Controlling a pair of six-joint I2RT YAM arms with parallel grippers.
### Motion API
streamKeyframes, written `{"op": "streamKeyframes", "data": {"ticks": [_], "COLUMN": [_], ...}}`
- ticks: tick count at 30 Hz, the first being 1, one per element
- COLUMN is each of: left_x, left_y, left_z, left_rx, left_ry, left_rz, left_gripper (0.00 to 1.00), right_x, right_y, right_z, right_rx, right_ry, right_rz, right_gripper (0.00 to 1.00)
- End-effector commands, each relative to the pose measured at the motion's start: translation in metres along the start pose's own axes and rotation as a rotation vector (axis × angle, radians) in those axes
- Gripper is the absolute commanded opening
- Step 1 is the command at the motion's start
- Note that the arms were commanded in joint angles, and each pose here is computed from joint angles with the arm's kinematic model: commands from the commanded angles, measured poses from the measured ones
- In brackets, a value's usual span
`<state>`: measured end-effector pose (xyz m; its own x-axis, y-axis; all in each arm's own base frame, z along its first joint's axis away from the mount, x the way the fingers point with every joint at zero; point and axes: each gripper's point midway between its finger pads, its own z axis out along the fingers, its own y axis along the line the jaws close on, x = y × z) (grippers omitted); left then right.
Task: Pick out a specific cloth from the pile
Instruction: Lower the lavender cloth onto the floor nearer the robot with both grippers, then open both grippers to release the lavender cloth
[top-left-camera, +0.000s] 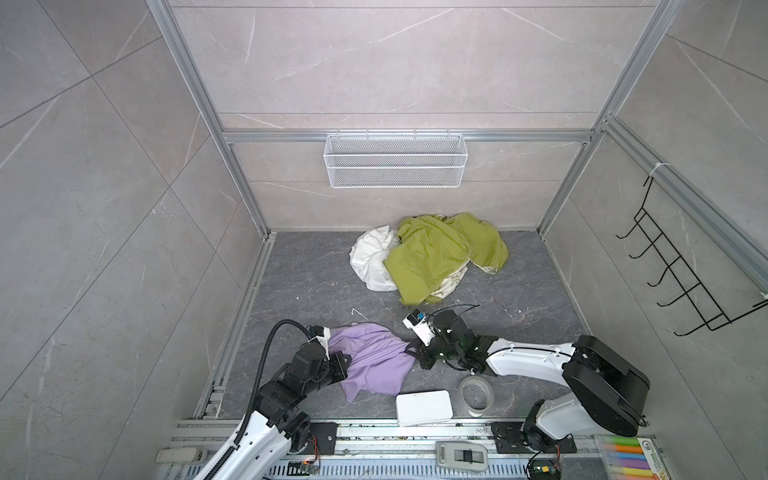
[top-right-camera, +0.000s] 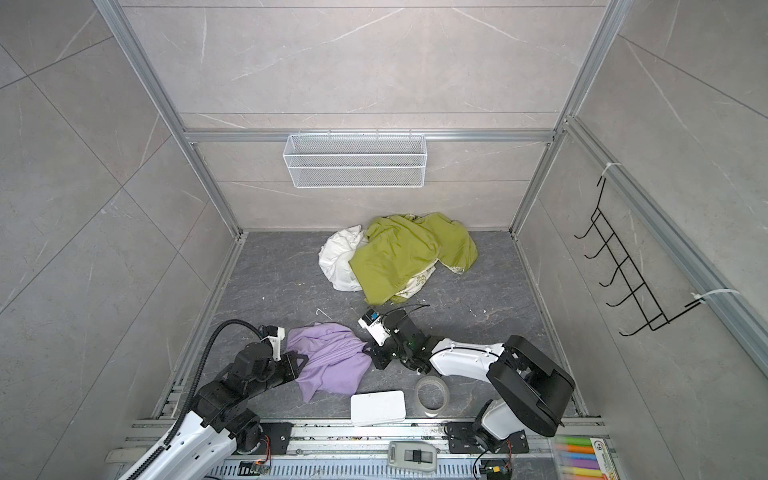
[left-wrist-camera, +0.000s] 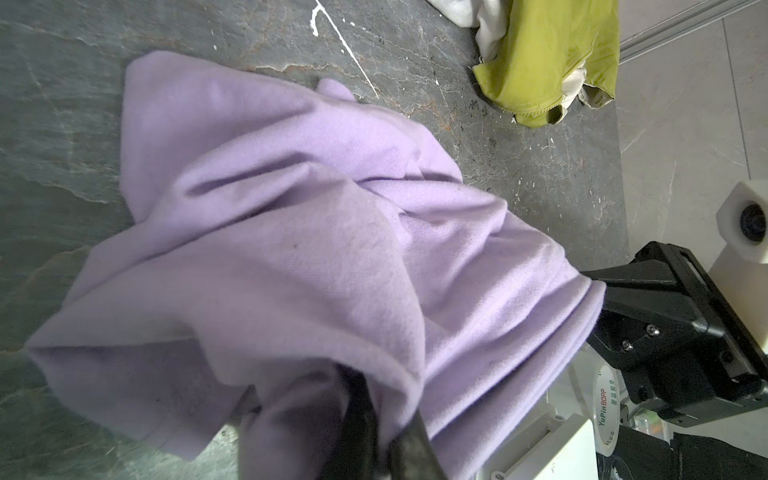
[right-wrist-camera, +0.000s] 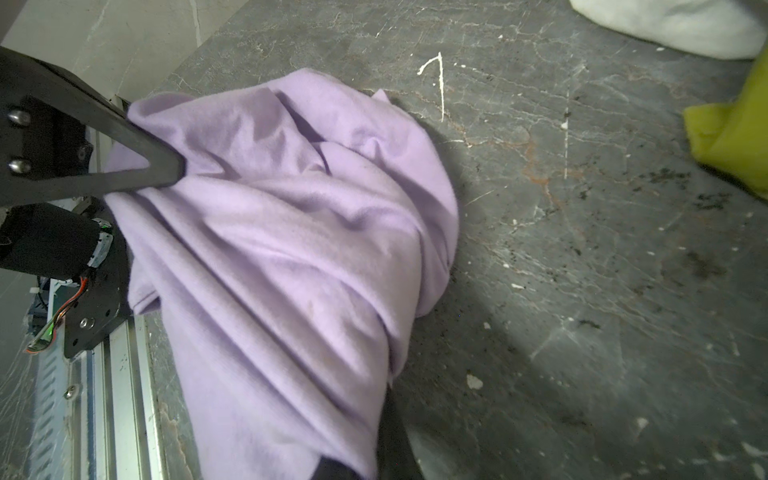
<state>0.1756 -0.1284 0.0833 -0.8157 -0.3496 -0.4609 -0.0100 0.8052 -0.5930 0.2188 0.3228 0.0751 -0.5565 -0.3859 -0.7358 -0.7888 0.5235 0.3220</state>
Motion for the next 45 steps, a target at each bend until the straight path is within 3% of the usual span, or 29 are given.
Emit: {"op": "streamKeyframes", "data": {"ticks": [1,10,12,15,19,23,32,36,40,45], "left_x": [0.003,0.007,0.007,0.004,-0.004,-0.016,-0.043,-0.066,-0.092,-0.113], "left_y": [0.018,0.024,0.022,0.014,0.007,0.0,-0.016,-0.029,-0.031,-0.025], "left_z": [0.002,0.007,0.006,0.005,-0.001,-0.012,-0.034,-0.049,-0.057,-0.04], "left_rx": [-0.074,-0.085,-0.077,-0.049,-0.035,-0.048,-0.055,-0.071,-0.161,-0.293], "left_ry": [-0.008,0.002,0.0,-0.003,-0.026,-0.059,-0.137,-0.204,-0.275,-0.283], "left_rz": [-0.009,-0.016,-0.014,0.004,0.019,0.049,0.074,0.154,0.254,0.335], "left_gripper": [0.0,0.0,0.02,0.23,0.41,0.51,0.63,0.69,0.81,0.81], "right_x": [0.015,0.024,0.023,0.013,-0.001,-0.013,-0.036,-0.052,-0.08,-0.113], "right_y": [-0.02,-0.02,-0.018,-0.013,-0.008,-0.005,0.003,-0.01,-0.036,-0.081], "right_z": [0.001,0.01,0.009,0.005,-0.003,-0.017,-0.055,-0.07,-0.096,-0.136], "right_rx": [0.064,0.037,0.031,0.013,0.014,0.023,0.069,0.174,0.345,0.607], "right_ry": [0.03,0.044,0.042,0.028,0.002,-0.023,-0.096,-0.135,-0.215,-0.387], "right_rz": [0.049,0.082,0.084,0.084,0.074,0.061,0.025,-0.019,-0.058,-0.039], "right_gripper": [0.0,0.0,0.06,0.21,0.37,0.49,0.58,0.64,0.65,0.69]}}
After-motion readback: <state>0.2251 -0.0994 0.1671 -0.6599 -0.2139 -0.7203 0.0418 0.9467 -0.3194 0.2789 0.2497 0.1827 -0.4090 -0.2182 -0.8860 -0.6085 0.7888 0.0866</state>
